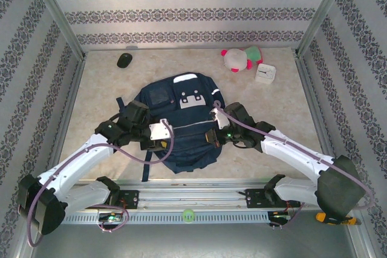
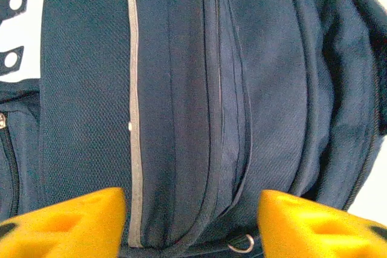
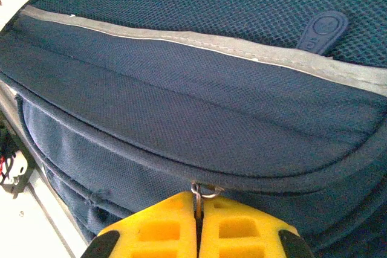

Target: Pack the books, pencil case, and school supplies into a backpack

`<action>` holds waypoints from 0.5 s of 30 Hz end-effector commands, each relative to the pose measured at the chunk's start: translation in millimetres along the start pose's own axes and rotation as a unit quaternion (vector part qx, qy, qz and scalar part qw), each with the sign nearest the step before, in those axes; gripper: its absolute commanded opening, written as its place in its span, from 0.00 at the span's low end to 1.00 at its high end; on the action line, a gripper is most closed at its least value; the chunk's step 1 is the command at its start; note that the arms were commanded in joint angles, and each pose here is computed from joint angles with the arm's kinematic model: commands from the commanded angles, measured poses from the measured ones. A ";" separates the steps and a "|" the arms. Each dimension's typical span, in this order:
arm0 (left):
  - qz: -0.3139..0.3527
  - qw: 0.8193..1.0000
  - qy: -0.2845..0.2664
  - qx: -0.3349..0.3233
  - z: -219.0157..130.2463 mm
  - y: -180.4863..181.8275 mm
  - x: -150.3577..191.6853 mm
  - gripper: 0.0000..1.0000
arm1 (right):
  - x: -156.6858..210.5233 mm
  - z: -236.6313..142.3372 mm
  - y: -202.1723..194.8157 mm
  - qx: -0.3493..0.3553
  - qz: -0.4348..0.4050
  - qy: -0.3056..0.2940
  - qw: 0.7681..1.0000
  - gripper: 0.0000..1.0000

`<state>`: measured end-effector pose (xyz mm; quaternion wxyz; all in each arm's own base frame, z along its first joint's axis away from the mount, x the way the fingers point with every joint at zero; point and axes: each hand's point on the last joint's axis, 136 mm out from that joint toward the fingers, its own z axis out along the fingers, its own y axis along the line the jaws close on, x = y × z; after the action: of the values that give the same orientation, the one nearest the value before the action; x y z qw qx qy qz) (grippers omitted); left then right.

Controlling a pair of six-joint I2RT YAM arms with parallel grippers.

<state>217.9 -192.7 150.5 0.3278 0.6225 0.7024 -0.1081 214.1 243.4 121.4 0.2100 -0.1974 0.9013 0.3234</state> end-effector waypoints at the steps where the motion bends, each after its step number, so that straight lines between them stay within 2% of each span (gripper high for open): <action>1: -0.021 0.999 -0.039 0.009 -3.2 -10.7 -40.8 0.70 | -9.3 1.8 6.3 -0.009 -0.009 -0.014 1.000 0.00; 5: -0.005 0.998 -0.057 -0.017 24.5 -6.8 -65.5 0.76 | -11.6 0.9 8.2 -0.011 -0.011 -0.014 1.000 0.00; 15: -0.013 0.997 -0.074 -0.018 76.2 8.0 -101.8 0.76 | -13.1 3.3 10.4 -0.017 -0.008 -0.013 1.000 0.00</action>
<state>236.5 -290.4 127.7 0.3348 0.6148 0.7012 -0.1349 214.7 243.9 116.3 0.2030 -0.1953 0.9042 0.3210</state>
